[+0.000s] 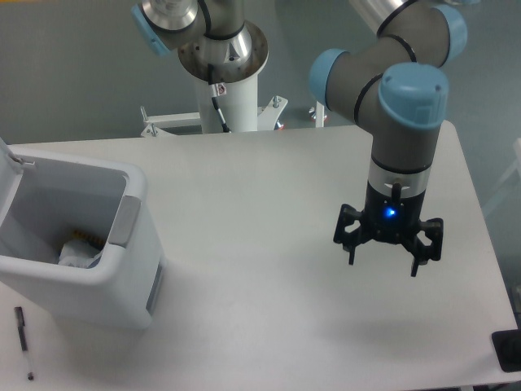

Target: Place the trash in the trash can

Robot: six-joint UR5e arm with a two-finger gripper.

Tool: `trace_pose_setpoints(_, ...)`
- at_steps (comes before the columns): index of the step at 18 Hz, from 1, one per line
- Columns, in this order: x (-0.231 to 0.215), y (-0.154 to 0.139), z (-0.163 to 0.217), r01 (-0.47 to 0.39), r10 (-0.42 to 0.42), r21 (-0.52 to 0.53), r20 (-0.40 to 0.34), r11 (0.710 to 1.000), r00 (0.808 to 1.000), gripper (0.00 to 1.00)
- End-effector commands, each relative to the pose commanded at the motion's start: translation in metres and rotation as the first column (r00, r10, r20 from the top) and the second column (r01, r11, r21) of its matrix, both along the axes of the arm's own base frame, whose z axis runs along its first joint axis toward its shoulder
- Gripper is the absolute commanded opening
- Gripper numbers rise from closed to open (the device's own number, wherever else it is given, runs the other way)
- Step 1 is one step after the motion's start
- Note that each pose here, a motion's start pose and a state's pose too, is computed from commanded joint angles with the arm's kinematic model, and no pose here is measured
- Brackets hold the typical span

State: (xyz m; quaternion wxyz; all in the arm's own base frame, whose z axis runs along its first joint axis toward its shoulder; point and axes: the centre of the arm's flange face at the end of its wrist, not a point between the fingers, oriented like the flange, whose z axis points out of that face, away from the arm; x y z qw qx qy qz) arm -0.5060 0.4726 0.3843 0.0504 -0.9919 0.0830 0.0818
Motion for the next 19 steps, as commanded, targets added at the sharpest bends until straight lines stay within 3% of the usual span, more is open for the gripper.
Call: trace_pose_setpoints(19, 0.0036, -0.0003, -0.0084, 0.014, -0.014, -0.015, 0.011, 1.000, 1.000, 1.00)
